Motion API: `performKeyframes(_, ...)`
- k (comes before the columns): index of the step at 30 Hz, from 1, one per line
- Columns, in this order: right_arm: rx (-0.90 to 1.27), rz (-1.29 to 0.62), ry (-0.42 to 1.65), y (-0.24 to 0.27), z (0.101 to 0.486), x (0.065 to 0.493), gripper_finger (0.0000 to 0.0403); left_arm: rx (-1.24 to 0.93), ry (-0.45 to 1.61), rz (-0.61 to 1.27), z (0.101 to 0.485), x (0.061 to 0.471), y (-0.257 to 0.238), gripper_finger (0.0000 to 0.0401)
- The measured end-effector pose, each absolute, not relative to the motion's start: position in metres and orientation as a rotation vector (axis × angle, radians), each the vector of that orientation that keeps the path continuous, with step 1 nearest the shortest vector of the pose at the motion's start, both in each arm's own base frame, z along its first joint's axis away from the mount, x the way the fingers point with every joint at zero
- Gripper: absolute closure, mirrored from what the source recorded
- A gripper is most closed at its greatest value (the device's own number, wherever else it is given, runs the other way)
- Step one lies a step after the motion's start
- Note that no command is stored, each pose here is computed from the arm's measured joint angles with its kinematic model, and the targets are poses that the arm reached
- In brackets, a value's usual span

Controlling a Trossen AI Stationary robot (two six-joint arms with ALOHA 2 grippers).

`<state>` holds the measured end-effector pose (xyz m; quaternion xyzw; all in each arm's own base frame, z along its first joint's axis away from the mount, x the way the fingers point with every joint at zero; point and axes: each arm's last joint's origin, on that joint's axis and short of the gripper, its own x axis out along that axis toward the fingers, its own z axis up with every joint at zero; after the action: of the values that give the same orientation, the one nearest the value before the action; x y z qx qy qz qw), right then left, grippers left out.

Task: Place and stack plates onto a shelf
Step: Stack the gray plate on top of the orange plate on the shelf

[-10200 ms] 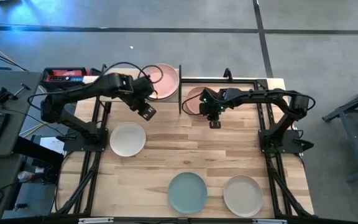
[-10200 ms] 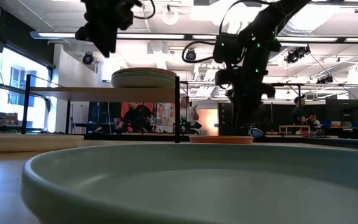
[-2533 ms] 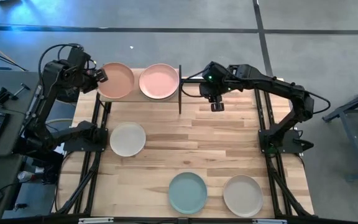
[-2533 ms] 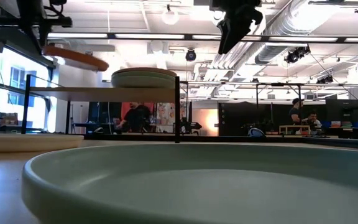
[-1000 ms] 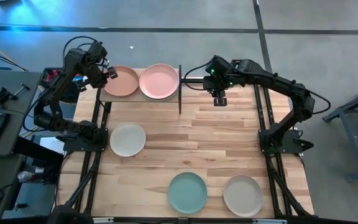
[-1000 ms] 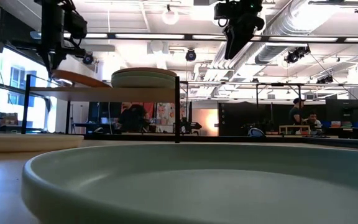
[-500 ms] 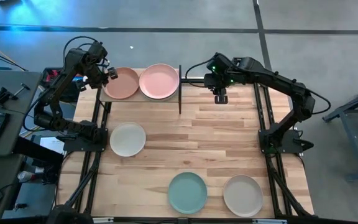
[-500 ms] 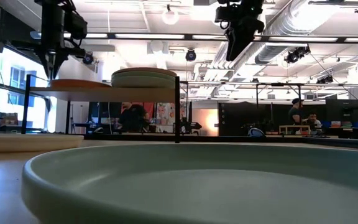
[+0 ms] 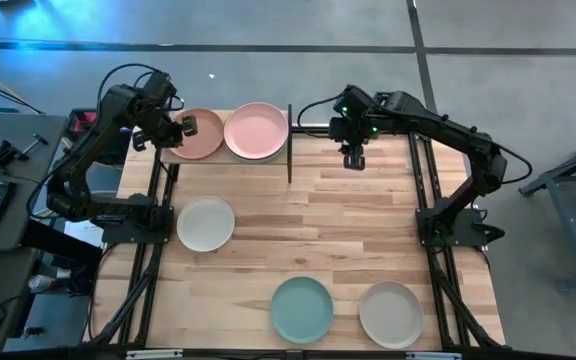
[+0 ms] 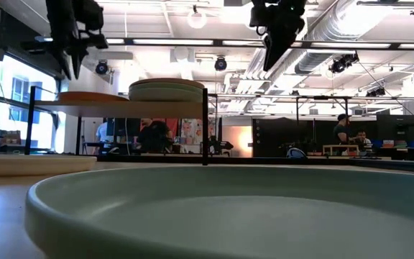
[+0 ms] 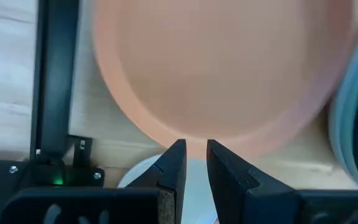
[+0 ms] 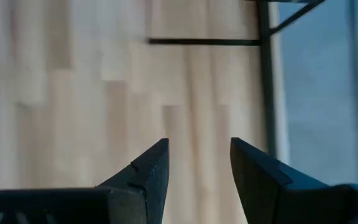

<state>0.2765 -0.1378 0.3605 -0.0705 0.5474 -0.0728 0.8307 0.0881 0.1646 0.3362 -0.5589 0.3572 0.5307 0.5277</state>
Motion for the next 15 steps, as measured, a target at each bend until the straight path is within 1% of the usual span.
performKeyframes(4,0.042,-0.151,1.142,-0.127,0.359,0.279,0.0256,-1.243,0.893,1.145,0.342,0.101,0.147,0.0350)
performKeyframes(8,0.240,-0.172,1.147,-0.109,0.358,0.283,0.0256,-1.178,0.955,0.965,0.344,0.118,0.130,0.0350)
performKeyframes(15,0.518,-0.231,1.205,-0.060,0.347,0.295,0.0256,-0.996,1.078,0.702,0.344,0.145,0.101,0.0350)
